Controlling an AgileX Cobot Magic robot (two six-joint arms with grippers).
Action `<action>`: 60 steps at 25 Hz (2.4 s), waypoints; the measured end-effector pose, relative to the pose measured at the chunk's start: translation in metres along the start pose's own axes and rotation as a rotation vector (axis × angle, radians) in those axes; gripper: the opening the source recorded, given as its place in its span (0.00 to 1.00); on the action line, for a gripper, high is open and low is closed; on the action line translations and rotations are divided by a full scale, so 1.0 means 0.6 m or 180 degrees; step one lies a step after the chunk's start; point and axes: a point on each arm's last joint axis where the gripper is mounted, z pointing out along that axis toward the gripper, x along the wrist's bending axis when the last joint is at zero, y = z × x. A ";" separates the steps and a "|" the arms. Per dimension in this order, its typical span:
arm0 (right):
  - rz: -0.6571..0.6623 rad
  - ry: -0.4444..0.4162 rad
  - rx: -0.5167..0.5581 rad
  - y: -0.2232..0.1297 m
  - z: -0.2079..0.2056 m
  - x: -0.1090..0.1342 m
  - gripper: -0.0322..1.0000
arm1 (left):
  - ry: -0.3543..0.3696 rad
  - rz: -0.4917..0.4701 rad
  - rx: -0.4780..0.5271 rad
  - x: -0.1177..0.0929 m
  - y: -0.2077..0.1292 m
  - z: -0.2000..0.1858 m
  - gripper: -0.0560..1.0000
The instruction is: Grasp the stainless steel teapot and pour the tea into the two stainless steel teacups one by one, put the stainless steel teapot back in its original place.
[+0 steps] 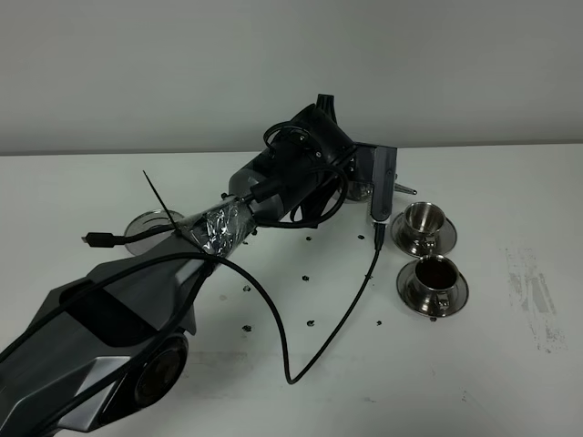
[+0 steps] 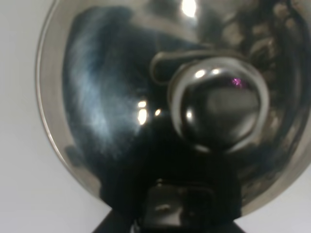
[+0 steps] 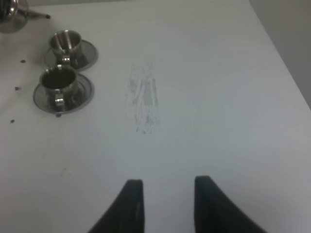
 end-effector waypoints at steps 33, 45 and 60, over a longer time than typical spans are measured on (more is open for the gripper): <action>-0.0011 -0.0023 0.0002 0.000 0.000 -0.001 0.27 | 0.0435 0.0689 0.0079 0.001 0.029 0.001 0.24; -0.0012 -0.0026 0.0002 0.000 0.000 -0.001 0.27 | 0.0511 0.0794 0.0079 0.005 0.030 0.000 0.24; -0.0015 -0.0031 0.0003 0.000 0.000 -0.001 0.27 | 0.0648 0.0873 0.0074 0.010 0.033 -0.001 0.24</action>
